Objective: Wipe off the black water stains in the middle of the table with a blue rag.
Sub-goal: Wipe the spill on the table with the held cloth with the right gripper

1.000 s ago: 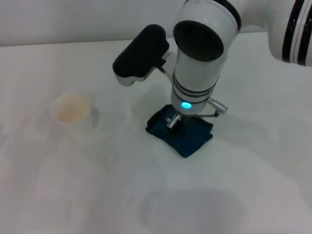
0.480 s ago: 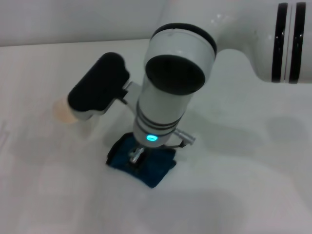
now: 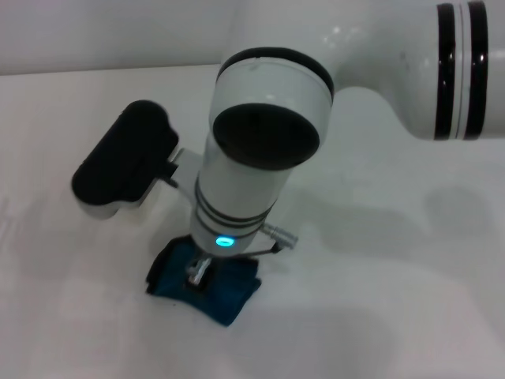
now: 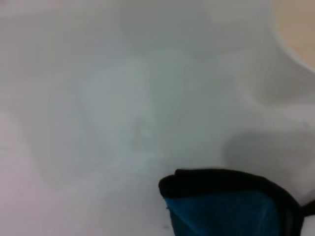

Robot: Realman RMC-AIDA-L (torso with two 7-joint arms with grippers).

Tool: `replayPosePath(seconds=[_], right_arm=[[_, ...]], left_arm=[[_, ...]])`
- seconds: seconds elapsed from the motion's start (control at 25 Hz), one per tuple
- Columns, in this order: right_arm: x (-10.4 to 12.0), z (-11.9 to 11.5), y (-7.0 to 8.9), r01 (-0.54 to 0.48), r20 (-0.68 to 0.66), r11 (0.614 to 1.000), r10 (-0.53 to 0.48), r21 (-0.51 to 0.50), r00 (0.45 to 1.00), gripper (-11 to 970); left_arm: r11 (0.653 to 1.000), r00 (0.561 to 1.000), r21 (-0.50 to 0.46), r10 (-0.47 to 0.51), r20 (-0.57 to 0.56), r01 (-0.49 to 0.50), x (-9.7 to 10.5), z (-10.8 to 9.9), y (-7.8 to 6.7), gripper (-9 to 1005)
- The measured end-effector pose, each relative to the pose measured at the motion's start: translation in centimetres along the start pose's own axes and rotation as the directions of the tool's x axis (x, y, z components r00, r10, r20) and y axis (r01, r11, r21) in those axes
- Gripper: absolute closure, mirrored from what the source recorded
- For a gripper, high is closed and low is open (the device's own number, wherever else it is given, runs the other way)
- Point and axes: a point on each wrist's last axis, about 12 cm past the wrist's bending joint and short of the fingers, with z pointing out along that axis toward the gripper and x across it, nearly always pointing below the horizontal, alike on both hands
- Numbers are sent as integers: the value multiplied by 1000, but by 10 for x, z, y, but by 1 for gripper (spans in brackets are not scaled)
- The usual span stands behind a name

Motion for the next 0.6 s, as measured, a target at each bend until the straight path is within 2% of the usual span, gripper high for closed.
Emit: replayPosePath(seconds=[0.32, 0.6], right_arm=[[12, 5, -43, -70, -50, 992, 75, 107, 996, 906], [42, -4, -87, -181, -85, 966, 199, 185, 976, 899]], left_arm=[[1000, 1000, -2, 1, 6, -1, -1, 0, 1, 115], [1000, 1000, -8, 4, 17, -4, -2, 4, 3, 116]])
